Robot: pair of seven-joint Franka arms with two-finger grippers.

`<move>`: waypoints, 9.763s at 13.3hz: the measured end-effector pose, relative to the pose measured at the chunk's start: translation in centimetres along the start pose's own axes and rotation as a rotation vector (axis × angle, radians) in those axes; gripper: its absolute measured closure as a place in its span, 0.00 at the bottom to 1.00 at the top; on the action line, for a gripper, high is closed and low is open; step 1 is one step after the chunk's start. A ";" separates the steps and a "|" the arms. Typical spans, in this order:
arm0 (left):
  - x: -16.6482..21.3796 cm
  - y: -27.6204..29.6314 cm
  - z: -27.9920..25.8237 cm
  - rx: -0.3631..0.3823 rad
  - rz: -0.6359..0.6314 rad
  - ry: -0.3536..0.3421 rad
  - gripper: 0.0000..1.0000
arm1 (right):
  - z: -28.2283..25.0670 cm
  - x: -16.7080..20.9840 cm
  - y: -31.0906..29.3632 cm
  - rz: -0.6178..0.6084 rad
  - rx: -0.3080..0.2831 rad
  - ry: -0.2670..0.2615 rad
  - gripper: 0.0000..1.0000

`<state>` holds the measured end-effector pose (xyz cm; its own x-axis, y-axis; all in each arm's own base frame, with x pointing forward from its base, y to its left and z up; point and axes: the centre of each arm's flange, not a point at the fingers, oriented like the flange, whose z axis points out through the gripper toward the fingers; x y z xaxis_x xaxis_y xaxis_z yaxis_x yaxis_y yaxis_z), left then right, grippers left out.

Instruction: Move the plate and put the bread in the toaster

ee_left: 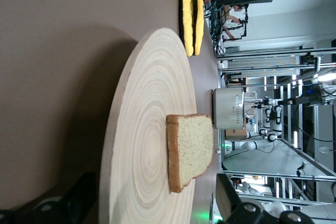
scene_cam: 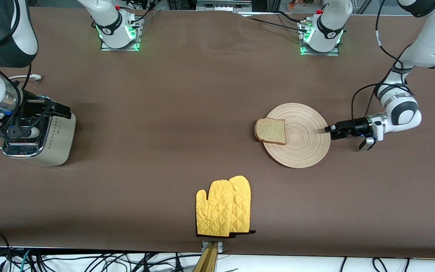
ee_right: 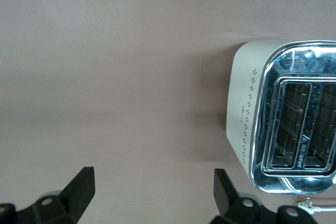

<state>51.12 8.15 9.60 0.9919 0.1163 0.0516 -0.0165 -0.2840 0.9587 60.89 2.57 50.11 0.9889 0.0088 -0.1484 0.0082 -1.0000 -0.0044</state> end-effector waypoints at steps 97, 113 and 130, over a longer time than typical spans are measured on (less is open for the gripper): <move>7.7 47.1 -1.9 1.260 0.017 -0.050 0.00 | 5.9 0.9 -2.6 0.133 0.263 -0.124 0.93; 7.3 47.1 -2.1 1.265 -0.010 -0.084 0.00 | 0.1 -1.5 22.1 0.084 -0.227 -0.058 0.93; 6.9 46.9 -2.1 1.268 -0.028 -0.108 0.00 | 5.1 3.0 20.3 0.054 -0.252 -0.025 0.93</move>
<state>56.95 -2.37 55.48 0.9961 0.0758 -0.0446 0.0767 -0.9969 0.0174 63.27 -17.72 44.49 0.9850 -0.0472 -0.1660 -0.0043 -0.9682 0.2502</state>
